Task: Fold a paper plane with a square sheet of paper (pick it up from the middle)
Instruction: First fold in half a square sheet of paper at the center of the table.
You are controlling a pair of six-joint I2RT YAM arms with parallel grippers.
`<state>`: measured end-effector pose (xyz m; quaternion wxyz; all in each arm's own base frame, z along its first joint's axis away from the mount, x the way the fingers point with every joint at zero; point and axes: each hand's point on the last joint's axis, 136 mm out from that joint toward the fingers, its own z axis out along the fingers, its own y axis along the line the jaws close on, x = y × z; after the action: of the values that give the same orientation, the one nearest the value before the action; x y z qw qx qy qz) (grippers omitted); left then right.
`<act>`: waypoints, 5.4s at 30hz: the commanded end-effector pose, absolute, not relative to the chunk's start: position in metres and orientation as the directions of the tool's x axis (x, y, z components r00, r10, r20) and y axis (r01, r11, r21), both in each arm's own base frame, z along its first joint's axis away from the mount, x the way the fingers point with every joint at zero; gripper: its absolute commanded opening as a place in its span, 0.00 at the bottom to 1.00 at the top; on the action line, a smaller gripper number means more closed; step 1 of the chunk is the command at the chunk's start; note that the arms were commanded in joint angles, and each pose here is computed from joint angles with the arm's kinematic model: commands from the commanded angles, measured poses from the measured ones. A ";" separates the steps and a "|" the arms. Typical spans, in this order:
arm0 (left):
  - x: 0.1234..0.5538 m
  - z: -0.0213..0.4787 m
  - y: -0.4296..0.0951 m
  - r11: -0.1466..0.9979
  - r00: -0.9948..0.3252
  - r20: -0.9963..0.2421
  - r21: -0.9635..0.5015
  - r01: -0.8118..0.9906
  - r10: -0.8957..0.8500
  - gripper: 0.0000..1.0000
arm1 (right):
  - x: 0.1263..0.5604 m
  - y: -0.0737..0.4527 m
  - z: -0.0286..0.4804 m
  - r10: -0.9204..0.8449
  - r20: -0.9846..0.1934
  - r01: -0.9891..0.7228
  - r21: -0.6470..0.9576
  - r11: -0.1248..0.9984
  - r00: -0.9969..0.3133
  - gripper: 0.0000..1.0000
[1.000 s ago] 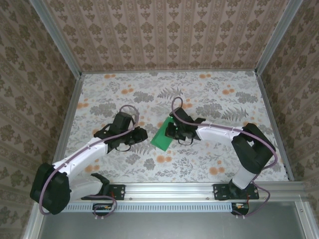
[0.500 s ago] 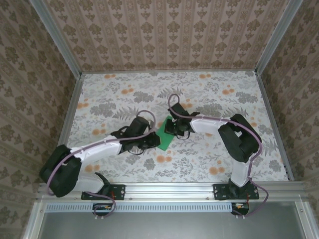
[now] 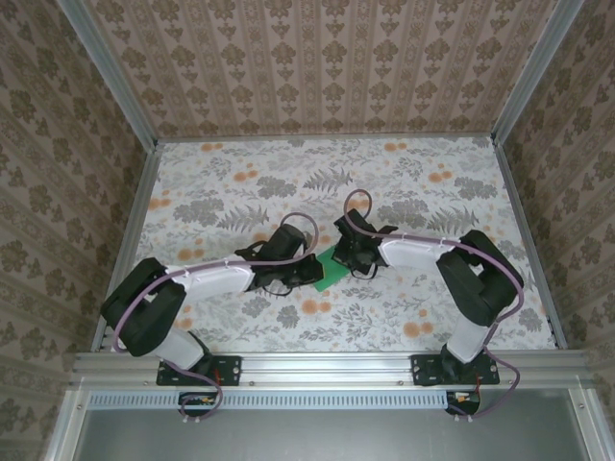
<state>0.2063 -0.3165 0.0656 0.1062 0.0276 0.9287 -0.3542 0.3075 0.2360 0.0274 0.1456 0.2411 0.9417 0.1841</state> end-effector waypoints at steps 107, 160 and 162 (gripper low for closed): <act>0.202 -0.009 -0.304 0.861 -0.986 -0.088 -0.482 0.165 0.140 0.00 | 0.296 0.171 0.050 0.434 -0.199 0.164 0.729 0.665 -0.879 0.03; 0.233 -0.009 -0.327 0.830 -0.903 -0.268 -0.538 -0.148 -0.335 0.00 | 0.247 0.181 -0.034 0.636 -0.016 0.518 0.563 0.644 -0.772 0.01; 0.231 -0.012 -0.320 0.829 -0.896 -0.270 -0.534 -0.165 -0.352 0.00 | 0.244 0.178 -0.038 0.630 -0.020 0.518 0.550 0.655 -0.776 0.01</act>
<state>0.2393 -0.3556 0.0203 0.1844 -0.1008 0.9228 -0.3228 0.2861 0.2117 0.0124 0.1575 0.2856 0.8705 0.3685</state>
